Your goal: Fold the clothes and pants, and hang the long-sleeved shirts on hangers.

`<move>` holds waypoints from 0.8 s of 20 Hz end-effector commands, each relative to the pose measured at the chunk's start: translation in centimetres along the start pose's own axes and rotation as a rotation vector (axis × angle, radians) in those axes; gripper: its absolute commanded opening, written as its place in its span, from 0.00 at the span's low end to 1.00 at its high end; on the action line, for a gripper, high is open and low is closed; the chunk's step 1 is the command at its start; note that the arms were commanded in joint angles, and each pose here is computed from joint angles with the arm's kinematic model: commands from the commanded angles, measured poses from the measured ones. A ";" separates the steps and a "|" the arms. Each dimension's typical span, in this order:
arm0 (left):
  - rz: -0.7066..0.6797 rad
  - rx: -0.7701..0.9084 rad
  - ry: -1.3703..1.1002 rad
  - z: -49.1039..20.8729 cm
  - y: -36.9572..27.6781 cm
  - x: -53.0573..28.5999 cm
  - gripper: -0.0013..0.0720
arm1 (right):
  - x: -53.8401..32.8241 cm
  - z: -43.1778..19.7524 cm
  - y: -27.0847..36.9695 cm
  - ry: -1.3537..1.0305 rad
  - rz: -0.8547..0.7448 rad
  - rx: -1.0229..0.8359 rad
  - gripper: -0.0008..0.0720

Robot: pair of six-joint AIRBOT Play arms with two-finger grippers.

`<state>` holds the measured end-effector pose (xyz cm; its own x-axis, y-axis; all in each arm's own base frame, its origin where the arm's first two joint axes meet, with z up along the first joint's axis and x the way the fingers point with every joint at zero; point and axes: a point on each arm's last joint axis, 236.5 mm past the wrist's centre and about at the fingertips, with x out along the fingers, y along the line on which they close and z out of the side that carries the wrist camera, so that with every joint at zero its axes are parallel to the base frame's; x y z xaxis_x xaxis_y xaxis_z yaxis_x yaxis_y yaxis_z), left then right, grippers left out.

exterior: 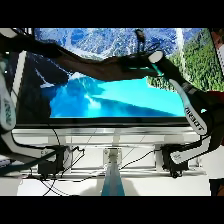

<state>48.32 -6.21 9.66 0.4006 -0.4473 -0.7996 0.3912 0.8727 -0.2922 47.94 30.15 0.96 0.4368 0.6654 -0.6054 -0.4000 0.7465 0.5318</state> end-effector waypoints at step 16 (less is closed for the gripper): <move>-0.257 0.023 -0.074 0.4 -12.5 -8.5 0.04 | 5.6 -3.6 18.5 -0.008 0.140 -0.218 0.03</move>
<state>40.13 -12.44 21.45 0.3849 -0.6482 -0.6570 0.5309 0.7378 -0.4169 37.75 50.50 4.53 0.3328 0.8027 -0.4948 -0.5811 0.5878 0.5628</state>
